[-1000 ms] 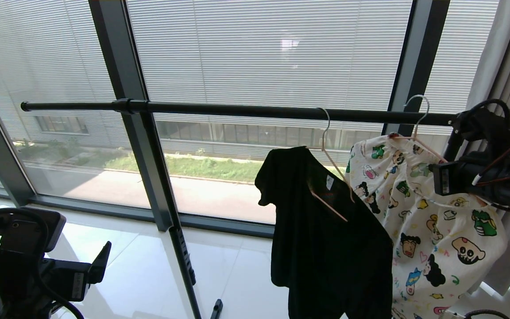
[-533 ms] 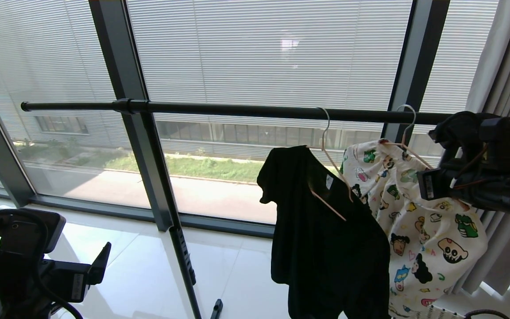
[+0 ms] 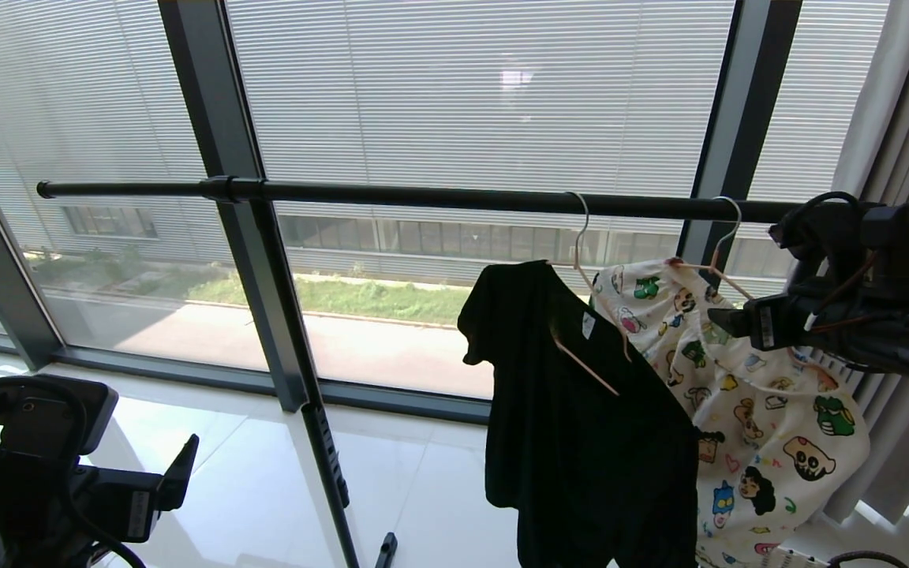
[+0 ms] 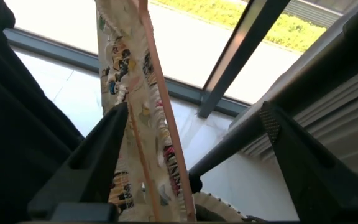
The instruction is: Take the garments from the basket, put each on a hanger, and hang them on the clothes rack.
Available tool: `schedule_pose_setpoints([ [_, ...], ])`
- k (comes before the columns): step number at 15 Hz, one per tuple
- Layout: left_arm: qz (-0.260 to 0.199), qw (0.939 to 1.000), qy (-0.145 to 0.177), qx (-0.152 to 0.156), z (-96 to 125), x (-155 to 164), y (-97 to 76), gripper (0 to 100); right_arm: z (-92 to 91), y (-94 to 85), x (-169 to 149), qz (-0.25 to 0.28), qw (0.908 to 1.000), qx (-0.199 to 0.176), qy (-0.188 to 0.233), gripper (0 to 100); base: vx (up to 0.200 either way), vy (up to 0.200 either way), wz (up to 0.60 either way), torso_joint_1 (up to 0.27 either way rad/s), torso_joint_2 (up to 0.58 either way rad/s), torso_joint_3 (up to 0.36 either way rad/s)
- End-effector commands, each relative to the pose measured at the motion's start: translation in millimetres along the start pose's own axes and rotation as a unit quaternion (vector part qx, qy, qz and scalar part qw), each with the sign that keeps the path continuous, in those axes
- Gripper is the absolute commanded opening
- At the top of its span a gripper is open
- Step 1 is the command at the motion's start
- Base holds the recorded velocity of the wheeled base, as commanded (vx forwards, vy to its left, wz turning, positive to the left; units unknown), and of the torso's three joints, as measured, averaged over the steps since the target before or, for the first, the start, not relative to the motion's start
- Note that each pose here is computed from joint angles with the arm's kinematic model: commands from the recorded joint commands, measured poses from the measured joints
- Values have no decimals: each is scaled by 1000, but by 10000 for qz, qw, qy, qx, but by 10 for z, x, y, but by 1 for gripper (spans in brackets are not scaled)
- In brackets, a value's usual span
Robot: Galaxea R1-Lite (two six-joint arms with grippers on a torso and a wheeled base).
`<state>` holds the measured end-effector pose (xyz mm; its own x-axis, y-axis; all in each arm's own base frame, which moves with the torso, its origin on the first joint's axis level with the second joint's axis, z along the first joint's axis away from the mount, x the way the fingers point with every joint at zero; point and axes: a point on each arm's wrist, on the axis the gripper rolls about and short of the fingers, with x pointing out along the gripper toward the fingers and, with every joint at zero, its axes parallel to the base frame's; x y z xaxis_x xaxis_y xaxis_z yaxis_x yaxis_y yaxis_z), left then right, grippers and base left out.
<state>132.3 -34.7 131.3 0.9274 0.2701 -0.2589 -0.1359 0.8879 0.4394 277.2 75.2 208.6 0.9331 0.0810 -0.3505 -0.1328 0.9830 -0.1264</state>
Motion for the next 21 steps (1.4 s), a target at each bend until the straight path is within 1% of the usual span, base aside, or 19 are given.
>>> schedule_pose_setpoints([
  [1,36,10000,-29,-33,7,-9,14,100,89,-54,-150,-47,9998,42,-210,100,0,0,0,0,0,0],
  [2,59,9999,-108,-75,14,-40,38,100,123,-96,-323,-75,9998,37,-192,100,0,0,0,0,0,0],
  [3,94,9998,-147,-99,9,-63,59,100,127,-141,-515,-92,10000,13,-7,100,0,0,0,0,0,0],
  [4,200,9994,-215,-167,-20,-119,113,100,157,-244,-929,-124,9994,1,325,100,0,0,0,0,0,0],
  [5,398,9985,-257,-286,-32,-153,187,100,156,-327,-1206,-218,9986,22,484,100,0,0,0,0,0,0],
  [6,619,9972,-241,-350,-45,-166,252,100,128,-391,-1370,-341,9981,36,511,100,0,0,0,0,0,0],
  [7,1075,9933,-117,-405,-68,-156,371,100,68,-496,-1536,-626,9967,-98,510,100,0,0,0,0,0,0],
  [8,1287,9906,-47,-455,-81,-151,424,100,35,-536,-1583,-743,9956,-256,519,100,0,0,0,0,0,0],
  [9,1629,9851,115,-537,-108,-128,505,100,-35,-582,-1642,-861,9935,-482,559,100,0,0,0,0,0,0],
  [11,1765,9824,148,-590,-116,-126,550,100,-61,-578,-1670,-877,9933,-519,551,100,-200,0,0,0,2,0],
  [16,1789,9819,83,-621,-113,-155,559,100,-77,-585,-1683,-1004,9920,-502,574,100,-200,0,0,7,2,5],
  [18,1821,9812,60,-641,-108,-164,569,100,-114,-595,-1717,-1067,9914,-482,582,100,-200,0,0,5,0,2],
  [21,1848,9805,-11,-668,-130,-216,574,100,-226,-628,-1790,-1277,9890,-390,638,100,-200,0,0,-1,-1,4],
])
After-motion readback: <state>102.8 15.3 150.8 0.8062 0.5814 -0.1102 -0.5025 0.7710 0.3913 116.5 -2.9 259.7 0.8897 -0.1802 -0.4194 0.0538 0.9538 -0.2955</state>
